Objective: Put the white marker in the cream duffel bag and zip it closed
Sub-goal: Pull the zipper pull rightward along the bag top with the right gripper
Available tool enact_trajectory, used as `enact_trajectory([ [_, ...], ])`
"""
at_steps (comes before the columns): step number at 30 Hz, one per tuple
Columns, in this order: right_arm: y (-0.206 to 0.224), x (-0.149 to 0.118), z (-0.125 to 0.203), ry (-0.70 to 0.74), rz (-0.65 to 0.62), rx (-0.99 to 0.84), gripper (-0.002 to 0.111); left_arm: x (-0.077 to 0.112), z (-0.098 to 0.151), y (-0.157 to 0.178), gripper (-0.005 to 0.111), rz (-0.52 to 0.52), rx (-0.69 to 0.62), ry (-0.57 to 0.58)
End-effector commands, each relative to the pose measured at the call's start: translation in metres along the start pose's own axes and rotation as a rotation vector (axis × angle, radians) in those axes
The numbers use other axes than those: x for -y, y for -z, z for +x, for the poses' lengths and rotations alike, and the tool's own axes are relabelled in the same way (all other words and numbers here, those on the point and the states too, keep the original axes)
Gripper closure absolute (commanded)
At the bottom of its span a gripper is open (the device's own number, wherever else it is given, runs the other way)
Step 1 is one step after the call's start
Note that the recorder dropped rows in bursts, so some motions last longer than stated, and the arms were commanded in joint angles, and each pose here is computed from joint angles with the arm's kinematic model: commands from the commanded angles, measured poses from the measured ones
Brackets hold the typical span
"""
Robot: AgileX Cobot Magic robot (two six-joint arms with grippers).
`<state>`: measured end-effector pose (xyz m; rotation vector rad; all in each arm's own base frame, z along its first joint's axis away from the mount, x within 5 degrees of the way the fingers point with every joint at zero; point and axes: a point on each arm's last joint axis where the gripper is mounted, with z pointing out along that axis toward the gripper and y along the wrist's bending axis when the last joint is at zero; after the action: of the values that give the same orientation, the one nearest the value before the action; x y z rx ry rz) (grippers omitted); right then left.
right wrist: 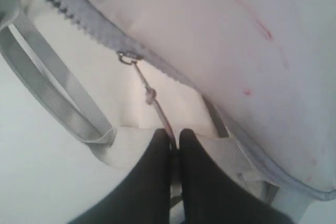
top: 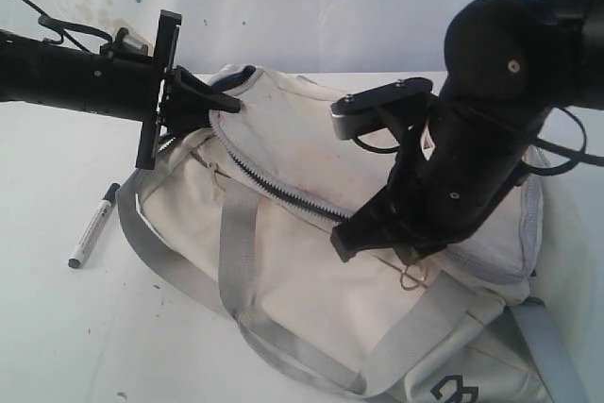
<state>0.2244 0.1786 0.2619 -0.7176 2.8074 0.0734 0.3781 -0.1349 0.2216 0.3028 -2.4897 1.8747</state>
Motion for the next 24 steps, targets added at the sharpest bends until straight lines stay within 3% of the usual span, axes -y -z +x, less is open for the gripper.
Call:
enact_trajectory([
  [1,0.006,0.007,0.018,-0.017,0.032,0.0,0.108,0.006,-0.002,0.004,0.107,0.031,0.019,0.002],
  [13,0.006,0.047,0.068,-0.151,0.126,-0.025,0.108,0.006,-0.001,0.004,0.107,0.032,0.016,0.002],
  [24,-0.004,0.079,0.095,-0.248,0.193,-0.026,0.108,0.006,-0.001,0.004,0.107,0.032,0.016,0.002],
])
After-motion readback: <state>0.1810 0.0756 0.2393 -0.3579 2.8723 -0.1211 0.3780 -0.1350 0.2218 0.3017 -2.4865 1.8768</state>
